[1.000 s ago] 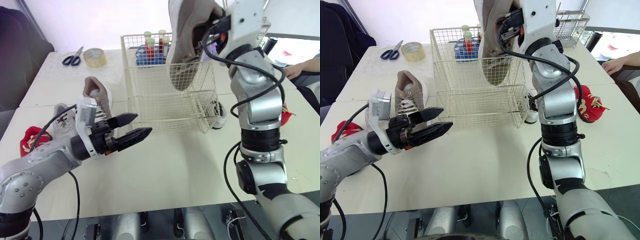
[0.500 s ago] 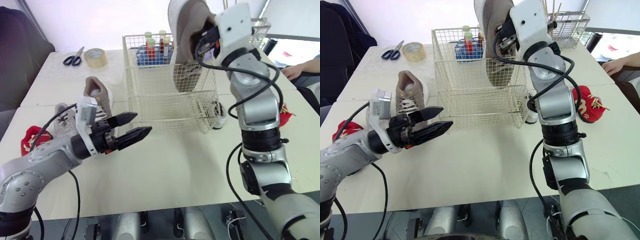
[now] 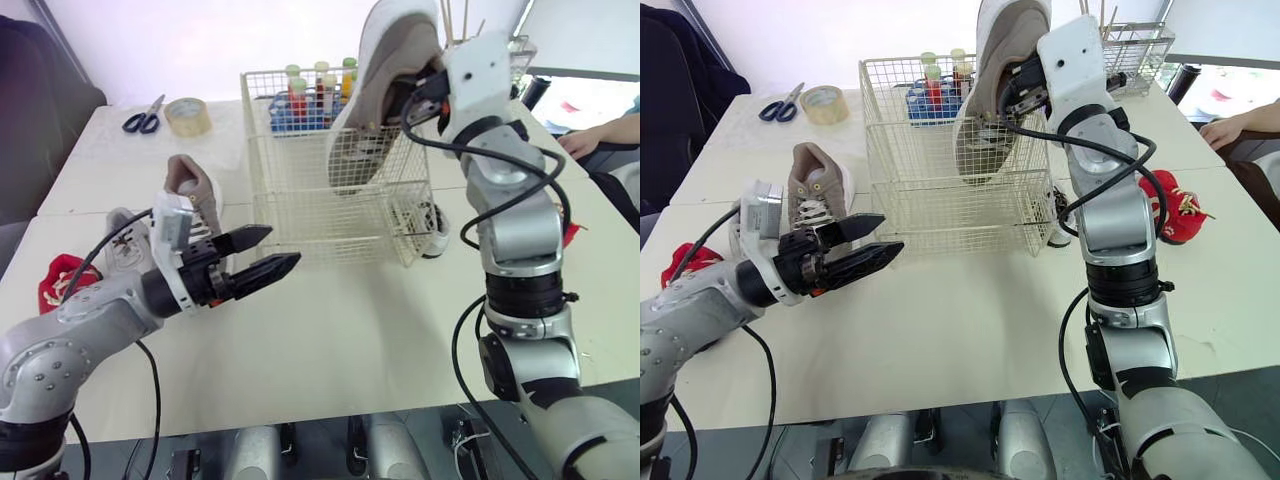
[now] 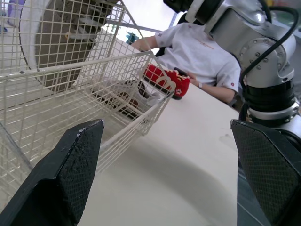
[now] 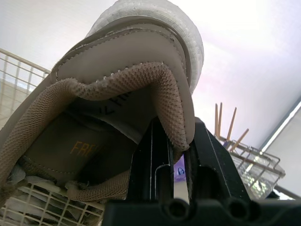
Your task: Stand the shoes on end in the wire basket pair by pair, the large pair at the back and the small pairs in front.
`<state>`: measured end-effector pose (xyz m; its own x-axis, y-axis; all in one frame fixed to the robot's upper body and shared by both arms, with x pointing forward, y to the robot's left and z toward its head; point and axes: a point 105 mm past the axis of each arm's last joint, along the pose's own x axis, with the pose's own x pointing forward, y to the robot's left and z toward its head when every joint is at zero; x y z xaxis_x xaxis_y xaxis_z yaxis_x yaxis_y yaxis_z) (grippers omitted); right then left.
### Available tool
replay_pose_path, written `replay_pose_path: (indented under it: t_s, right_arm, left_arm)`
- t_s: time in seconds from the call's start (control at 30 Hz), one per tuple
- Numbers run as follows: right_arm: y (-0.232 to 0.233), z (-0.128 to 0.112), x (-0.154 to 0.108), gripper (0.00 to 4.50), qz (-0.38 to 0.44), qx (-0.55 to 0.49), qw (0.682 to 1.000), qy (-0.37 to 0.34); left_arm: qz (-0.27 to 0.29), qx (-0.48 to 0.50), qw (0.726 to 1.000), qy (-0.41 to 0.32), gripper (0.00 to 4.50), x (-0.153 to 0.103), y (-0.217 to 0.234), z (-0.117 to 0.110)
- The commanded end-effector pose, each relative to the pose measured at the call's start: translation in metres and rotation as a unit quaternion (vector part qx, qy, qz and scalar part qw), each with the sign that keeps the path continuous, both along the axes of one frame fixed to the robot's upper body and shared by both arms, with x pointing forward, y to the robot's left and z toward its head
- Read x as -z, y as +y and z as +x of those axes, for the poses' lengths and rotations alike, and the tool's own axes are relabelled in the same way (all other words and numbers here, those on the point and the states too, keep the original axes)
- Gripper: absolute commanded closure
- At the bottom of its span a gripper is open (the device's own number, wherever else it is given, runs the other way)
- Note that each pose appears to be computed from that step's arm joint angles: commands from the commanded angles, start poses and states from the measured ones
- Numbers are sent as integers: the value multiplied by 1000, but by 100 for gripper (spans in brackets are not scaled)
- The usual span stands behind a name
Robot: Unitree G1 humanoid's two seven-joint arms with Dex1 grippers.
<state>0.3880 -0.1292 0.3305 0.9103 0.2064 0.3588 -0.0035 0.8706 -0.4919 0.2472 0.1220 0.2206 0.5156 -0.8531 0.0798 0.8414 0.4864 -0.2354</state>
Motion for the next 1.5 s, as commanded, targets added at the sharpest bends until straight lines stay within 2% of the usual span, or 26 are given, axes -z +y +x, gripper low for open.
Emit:
replay_pose_path:
  t_s: [0.03, 0.13, 0.17, 0.23, 0.3, 0.33, 0.4, 0.8, 0.83, 0.9, 1.03, 1.1, 1.3, 1.5]
  right_arm:
    - [13, -6, -8, 430, -23, -25, 999, -18]
    - [13, -5, -7, 430, -25, -26, 999, -16]
    - [12, -5, -6, 363, -30, -23, 999, -15]
    - [10, -5, -7, 283, -38, -17, 999, -17]
    - [6, -5, -10, 167, -46, -6, 999, -24]
    - [3, -5, -11, 131, -50, 0, 998, -27]
    - [-3, -5, -13, 25, -55, 10, 998, -32]
    - [-12, 2, -4, 25, -42, 21, 999, -16]
    - [-13, 2, -3, 76, -39, 19, 999, -13]
    - [-12, 4, -2, 145, -36, 16, 999, -9]
    - [-9, 4, -2, 365, -34, 10, 999, -9]
    - [-7, 3, -3, 448, -35, 8, 999, -12]
    - [-2, -15, -37, 448, -53, 14, 994, -97]
    - [-2, -27, -57, 448, -96, 34, 982, -157]
  left_arm:
    - [-4, 3, 1000, -21, 0, -8, 0, -1]
    - [-5, 3, 1000, -21, 0, -8, -1, -1]
    - [-5, 2, 1000, -21, 0, -7, -1, -1]
    - [-6, 2, 1000, -20, 0, -7, -1, -2]
    - [-6, 1, 1000, -20, 0, -6, -1, -2]
    - [-7, 1, 1000, -19, 0, -6, -1, -2]
    - [-8, 1, 1000, -19, 0, -5, -1, -1]
    - [-10, 7, 1000, -19, 0, -4, -4, 2]
    - [-10, 7, 1000, -19, 0, -4, -4, 2]
    - [-9, 6, 1000, -19, 0, -3, -4, 2]
    - [-9, 5, 1000, -18, 0, -3, -4, 1]
    - [-8, 5, 1000, -18, 0, -3, -4, 1]
    - [-8, 5, 1000, -17, 0, -2, -4, 1]
    - [-8, 8, 1000, -16, 0, -2, -5, 3]
